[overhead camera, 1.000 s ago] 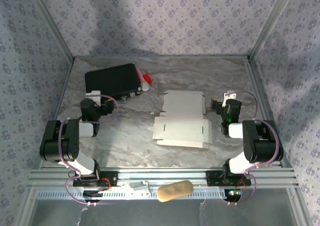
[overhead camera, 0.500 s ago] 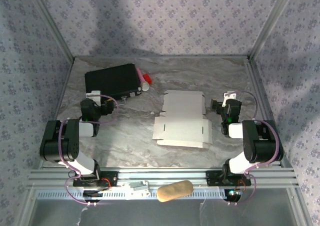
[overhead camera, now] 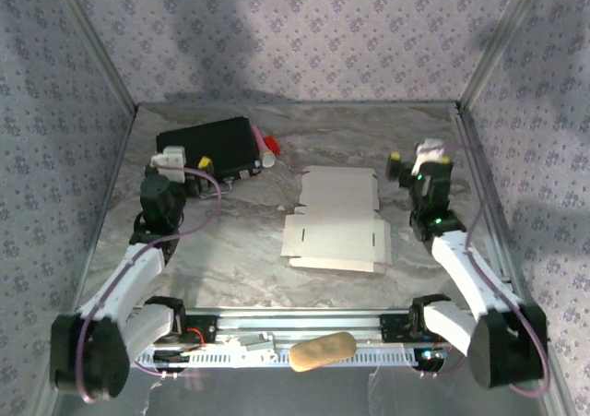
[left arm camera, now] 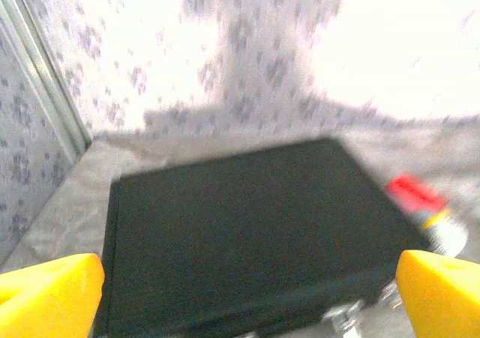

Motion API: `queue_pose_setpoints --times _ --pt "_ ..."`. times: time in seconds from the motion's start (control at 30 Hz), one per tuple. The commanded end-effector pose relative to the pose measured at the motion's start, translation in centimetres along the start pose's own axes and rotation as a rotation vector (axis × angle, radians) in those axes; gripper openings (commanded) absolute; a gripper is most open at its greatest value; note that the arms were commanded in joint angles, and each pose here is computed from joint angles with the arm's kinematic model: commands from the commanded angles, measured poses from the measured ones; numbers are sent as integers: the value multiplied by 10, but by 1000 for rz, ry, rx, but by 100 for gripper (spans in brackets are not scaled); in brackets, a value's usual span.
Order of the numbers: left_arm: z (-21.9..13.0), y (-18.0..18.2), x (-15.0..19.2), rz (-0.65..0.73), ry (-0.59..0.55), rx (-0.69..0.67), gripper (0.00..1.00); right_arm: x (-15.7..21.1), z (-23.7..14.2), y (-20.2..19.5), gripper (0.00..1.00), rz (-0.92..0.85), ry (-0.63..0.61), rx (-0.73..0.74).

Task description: Fold the paper box

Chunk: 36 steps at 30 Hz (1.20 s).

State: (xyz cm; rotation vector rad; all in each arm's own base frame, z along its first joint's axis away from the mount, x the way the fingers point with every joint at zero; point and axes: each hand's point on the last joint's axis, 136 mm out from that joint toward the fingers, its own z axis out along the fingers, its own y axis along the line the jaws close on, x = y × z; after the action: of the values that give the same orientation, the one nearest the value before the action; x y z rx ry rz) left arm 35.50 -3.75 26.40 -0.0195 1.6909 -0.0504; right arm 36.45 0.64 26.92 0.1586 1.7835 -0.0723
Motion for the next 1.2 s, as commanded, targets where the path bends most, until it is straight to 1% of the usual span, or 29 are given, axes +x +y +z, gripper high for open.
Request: queue_pose_setpoints --times 0.0,0.03,0.07,0.1,0.13,0.17,0.2,0.23,0.27,0.33,0.4,0.43,0.47,0.57,0.67,0.73,0.83,0.93,1.03,1.17 --pt "-34 18 -33 -291 122 -154 100 -41 -50 -20 99 389 148 78" --pt "-44 20 -31 -420 175 -182 100 -33 -59 -22 99 505 229 102" --pt "-45 12 -31 -501 185 -130 100 -32 -64 -6 99 519 291 -3" --pt "-44 -3 -34 -536 204 -9 100 -41 -67 1 98 492 289 -75" --pt "-46 -21 -35 -589 242 111 93 -39 -76 11 92 484 335 -129" --pt "-51 -33 -30 -631 298 160 85 -31 -86 18 88 487 391 -141" --pt "-57 -44 -23 -643 355 184 80 -19 -95 23 83 492 447 -138" --pt "-66 -59 -15 -627 419 208 77 -5 -108 28 78 493 502 -122" --pt "-75 -75 -4 -601 478 232 74 7 -120 33 75 503 545 -110" --pt "-91 -104 20 -561 562 275 71 46 -141 47 68 523 638 -113" --pt "-105 -131 48 -528 623 319 69 89 -163 62 67 554 720 -131" --pt "-110 -141 66 -526 650 317 67 110 -172 69 67 593 751 -133" --pt "-115 -154 83 -517 671 336 67 140 -181 73 67 617 799 -124" --pt "-121 -183 125 -510 699 366 66 189 -199 107 67 762 861 -220" --pt "-115 -201 150 -492 710 379 64 215 -212 122 67 822 835 -253" --pt "-109 -209 157 -461 725 372 62 217 -215 127 68 852 770 -276" --pt "-102 -222 162 -429 741 388 60 239 -215 130 69 899 777 -257" --pt "-95 -232 163 -441 732 403 60 257 -209 132 68 933 776 -242" --pt "-92 -236 166 -445 730 410 61 259 -202 131 67 944 753 -227" --pt "-92 -240 167 -461 726 434 61 268 -192 131 66 1009 759 -213"
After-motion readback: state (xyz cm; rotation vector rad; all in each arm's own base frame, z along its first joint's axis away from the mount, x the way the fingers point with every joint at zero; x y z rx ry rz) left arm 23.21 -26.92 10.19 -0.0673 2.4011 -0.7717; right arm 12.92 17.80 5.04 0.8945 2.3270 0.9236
